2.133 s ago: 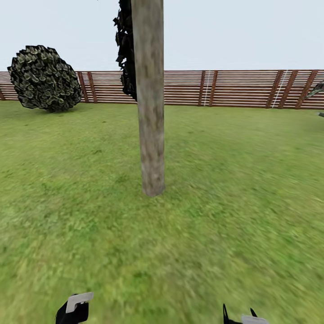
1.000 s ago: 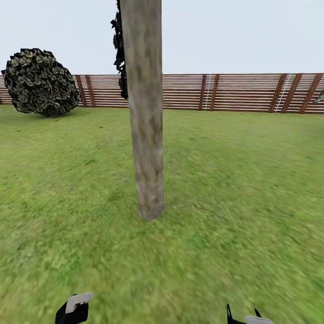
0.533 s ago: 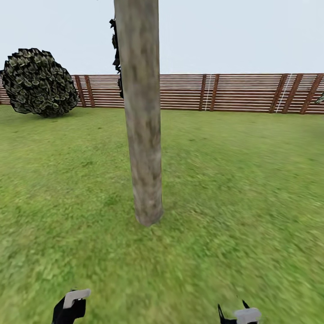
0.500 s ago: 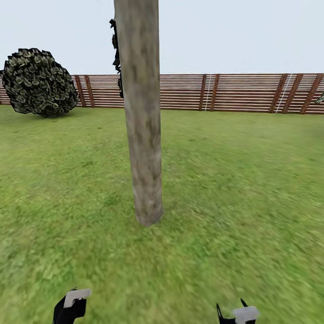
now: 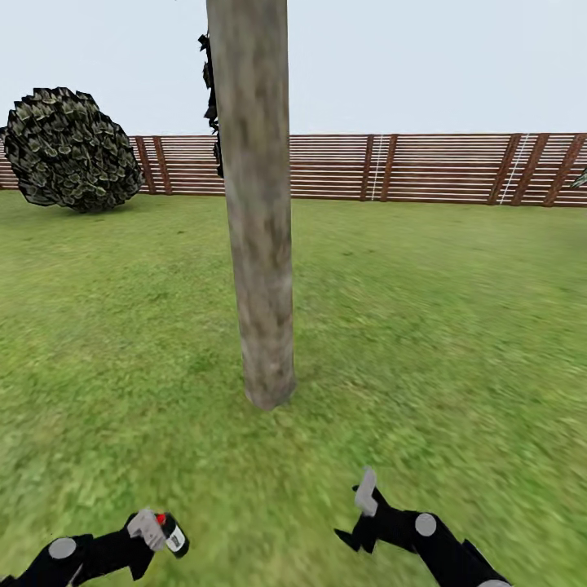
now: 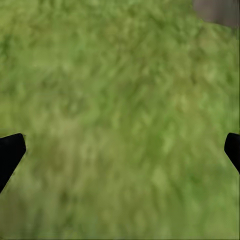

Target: In the garden, pick up the pesticide atomizer on the floor and spray pesticide onto both trees until each tree trunk is fully covered.

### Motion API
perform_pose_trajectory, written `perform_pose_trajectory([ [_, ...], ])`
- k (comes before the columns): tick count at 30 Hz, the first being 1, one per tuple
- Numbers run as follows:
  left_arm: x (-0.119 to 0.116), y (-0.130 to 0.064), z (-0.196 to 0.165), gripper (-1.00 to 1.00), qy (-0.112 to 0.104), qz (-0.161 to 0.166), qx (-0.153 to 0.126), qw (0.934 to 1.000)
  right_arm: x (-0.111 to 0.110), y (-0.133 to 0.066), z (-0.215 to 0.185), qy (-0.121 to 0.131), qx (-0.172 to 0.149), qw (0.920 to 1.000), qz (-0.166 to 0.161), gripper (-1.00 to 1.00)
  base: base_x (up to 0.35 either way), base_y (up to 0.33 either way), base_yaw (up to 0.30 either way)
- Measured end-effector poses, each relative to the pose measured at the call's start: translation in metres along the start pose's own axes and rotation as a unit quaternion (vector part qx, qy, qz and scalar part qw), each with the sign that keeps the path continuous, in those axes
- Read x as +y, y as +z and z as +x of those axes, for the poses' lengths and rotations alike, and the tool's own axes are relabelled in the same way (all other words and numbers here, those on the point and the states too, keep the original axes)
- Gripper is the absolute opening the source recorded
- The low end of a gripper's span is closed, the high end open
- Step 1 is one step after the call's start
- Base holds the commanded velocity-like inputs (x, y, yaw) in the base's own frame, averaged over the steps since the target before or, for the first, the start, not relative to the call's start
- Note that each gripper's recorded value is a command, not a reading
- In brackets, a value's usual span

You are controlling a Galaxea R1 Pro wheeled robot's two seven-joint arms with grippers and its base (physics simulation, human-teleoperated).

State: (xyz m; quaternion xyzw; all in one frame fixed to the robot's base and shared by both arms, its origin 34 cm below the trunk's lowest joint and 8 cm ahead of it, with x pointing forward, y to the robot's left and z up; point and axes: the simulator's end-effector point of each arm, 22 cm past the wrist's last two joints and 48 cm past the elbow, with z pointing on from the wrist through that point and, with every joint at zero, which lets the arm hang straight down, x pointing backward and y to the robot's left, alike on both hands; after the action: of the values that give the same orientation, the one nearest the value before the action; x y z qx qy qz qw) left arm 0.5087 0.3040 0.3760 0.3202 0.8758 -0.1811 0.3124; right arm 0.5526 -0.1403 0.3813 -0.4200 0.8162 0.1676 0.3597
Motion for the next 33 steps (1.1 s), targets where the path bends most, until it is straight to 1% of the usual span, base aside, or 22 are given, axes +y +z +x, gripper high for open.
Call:
perform_pose_trajectory([
  [1,-0.007,-0.002,-0.001,-1.00,0.033,0.034,0.023,0.9986,0.003,0.000,-0.010,-0.006,-0.004,0.9997,-0.024,1.00,0.000,0.000,0.000],
  [2,-0.012,-0.004,0.001,-1.00,0.050,0.054,0.043,0.9963,0.005,0.000,-0.015,-0.009,-0.007,0.9992,-0.038,1.00,0.000,0.000,0.000],
  [3,-0.015,-0.006,0.003,-1.00,0.063,0.069,0.062,0.9937,0.006,-0.001,-0.020,-0.013,-0.009,0.9987,-0.049,1.00,0.000,0.000,0.000],
  [5,-0.017,-0.011,0.004,-1.00,0.080,0.091,0.097,0.9878,0.006,-0.002,-0.032,-0.022,-0.017,0.9976,-0.064,1.00,0.000,0.000,0.000],
  [7,-0.016,-0.015,-0.004,-1.00,0.091,0.098,0.108,0.9851,0.004,-0.002,-0.039,-0.027,-0.021,0.9971,-0.068,1.00,0.000,0.000,0.000],
  [8,-0.016,-0.017,-0.010,-1.00,0.098,0.103,0.110,0.9837,0.003,-0.003,-0.043,-0.030,-0.024,0.9969,-0.068,1.00,0.000,0.000,0.000],
  [11,-0.019,-0.020,-0.018,-1.00,0.108,0.114,0.111,0.9814,0.004,-0.002,-0.048,-0.035,-0.028,0.9965,-0.071,1.00,0.000,0.000,0.000],
  [13,-0.022,-0.019,-0.019,-1.00,0.114,0.118,0.115,0.9797,0.019,0.003,-0.051,-0.058,-0.023,0.9940,-0.089,1.00,0.000,0.000,0.000],
  [14,-0.024,-0.017,-0.019,-1.00,0.117,0.121,0.117,0.9788,0.028,0.006,-0.052,-0.071,-0.019,0.9923,-0.100,-1.00,0.000,0.000,0.000],
  [16,-0.032,-0.012,-0.018,-1.00,0.125,0.127,0.124,0.9761,0.046,0.011,-0.055,-0.093,-0.015,0.9882,-0.121,-1.00,0.000,0.000,0.000],
  [19,-0.051,0.001,-0.015,-1.00,0.146,0.143,0.145,0.9682,0.063,0.017,-0.061,-0.110,-0.015,0.9843,-0.138,-1.00,0.000,0.000,0.000],
  [23,-0.080,0.021,-0.023,-1.00,0.163,0.164,0.147,0.9617,0.070,0.020,-0.067,-0.114,-0.019,0.9829,-0.144,-1.00,0.000,0.000,0.000],
  [25,-0.093,0.029,-0.026,-1.00,0.173,0.172,0.152,0.9578,0.073,0.021,-0.069,-0.114,-0.021,0.9824,-0.146,-1.00,0.000,0.000,0.000],
  [26,-0.104,0.036,-0.030,-1.00,0.181,0.179,0.154,0.9548,0.076,0.023,-0.072,-0.116,-0.023,0.9819,-0.148,-1.00,0.000,0.000,0.000],
  [29,-0.120,0.047,-0.041,-1.00,0.189,0.187,0.148,0.9527,0.080,0.026,-0.082,-0.118,-0.029,0.9812,-0.150,-1.00,0.000,0.000,0.000],
  [33,-0.121,0.051,-0.053,-1.00,0.195,0.186,0.141,0.9528,0.080,0.029,-0.090,-0.126,-0.032,0.9800,-0.151,-1.00,0.000,0.000,0.000],
])
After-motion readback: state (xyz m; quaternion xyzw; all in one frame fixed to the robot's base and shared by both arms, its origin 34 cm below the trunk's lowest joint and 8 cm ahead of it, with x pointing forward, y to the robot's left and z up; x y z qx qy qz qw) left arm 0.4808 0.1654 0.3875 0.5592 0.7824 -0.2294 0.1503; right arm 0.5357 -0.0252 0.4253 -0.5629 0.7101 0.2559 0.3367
